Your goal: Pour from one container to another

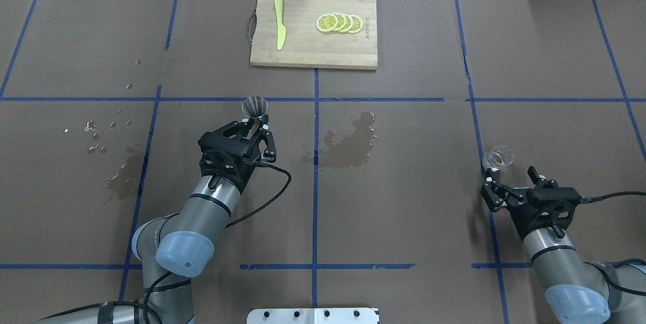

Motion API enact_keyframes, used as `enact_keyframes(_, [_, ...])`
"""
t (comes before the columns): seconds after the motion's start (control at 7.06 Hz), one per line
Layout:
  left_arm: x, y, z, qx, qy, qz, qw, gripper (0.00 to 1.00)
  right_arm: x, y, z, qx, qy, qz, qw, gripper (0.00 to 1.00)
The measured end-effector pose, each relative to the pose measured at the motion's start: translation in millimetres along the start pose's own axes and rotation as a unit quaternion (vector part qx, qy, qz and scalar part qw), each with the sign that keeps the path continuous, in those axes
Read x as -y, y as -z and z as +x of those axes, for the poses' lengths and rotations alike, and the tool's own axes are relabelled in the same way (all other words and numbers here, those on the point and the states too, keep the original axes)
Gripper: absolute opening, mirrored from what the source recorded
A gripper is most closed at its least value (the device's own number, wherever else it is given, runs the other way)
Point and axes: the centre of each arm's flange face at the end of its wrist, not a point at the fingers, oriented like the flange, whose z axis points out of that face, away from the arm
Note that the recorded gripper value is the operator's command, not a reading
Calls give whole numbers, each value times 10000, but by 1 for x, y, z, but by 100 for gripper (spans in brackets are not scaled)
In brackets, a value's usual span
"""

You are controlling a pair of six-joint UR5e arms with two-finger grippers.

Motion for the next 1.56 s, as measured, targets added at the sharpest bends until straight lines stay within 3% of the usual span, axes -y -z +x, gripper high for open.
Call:
enact_keyframes(0.28, [0, 0, 0, 0, 2, 2, 10000, 0, 3, -13, -24, 41, -23, 13, 10000, 98])
enact_keyframes(0.85, [2, 0, 0, -4, 15, 16, 10000, 0, -10, -30, -10, 210, 22, 85, 9997, 92])
enact_keyframes(1.13, [3, 1, 1, -5, 16, 19, 10000, 0, -9, -33, -9, 219, 30, 104, 9997, 83])
enact_keyframes(1.56, [3, 1, 0, -7, 21, 22, 10000, 0, -10, -34, -8, 206, 33, 110, 9997, 53])
